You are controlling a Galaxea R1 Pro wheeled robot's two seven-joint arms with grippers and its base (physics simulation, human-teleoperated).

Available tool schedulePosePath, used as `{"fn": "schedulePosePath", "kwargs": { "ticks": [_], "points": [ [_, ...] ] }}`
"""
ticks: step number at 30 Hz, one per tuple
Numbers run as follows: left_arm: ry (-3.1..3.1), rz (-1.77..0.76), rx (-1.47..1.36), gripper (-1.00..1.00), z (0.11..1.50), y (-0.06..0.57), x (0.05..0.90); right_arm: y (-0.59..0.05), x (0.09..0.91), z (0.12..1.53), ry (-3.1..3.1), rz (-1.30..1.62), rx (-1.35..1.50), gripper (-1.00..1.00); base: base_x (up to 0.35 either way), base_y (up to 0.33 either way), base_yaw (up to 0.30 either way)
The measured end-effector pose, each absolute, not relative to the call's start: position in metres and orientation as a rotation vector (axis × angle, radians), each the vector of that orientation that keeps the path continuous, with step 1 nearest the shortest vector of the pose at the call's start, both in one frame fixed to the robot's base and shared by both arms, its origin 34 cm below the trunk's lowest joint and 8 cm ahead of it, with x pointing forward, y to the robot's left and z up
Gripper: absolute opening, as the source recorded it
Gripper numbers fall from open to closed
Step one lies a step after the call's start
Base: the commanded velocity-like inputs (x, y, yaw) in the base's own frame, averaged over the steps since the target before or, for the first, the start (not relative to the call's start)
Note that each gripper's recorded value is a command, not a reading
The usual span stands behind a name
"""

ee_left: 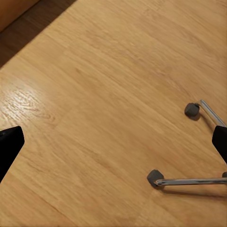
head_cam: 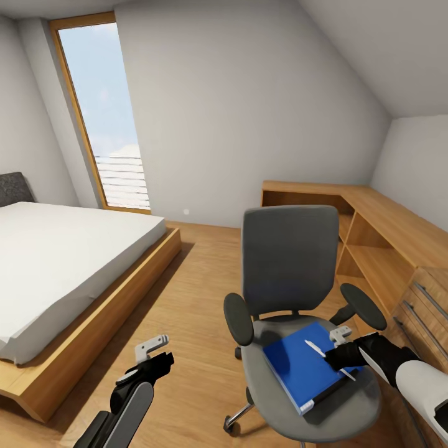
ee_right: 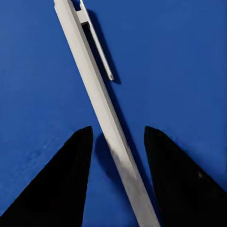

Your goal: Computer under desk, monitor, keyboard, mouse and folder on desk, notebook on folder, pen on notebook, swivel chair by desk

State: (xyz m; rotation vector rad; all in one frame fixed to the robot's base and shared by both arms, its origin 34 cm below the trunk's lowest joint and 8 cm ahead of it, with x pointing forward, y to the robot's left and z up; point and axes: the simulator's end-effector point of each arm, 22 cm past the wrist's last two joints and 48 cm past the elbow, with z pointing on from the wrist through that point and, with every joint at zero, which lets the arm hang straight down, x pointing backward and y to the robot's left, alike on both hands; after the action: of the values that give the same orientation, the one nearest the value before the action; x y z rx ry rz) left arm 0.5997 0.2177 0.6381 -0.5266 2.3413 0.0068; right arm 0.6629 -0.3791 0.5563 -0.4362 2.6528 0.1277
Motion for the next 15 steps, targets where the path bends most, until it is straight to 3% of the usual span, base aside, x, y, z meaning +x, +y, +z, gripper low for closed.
{"fn": "schedulePosePath", "kwargs": {
  "ticks": [15],
  "points": [
    [2.342,0.005,-0.527,1.0,0.638,0.2173,0.5996,-0.3773,0.6638,0.5573,2.649,0.138,-0.434,-1.0,0.0,0.0,0.0]
  ]
}}
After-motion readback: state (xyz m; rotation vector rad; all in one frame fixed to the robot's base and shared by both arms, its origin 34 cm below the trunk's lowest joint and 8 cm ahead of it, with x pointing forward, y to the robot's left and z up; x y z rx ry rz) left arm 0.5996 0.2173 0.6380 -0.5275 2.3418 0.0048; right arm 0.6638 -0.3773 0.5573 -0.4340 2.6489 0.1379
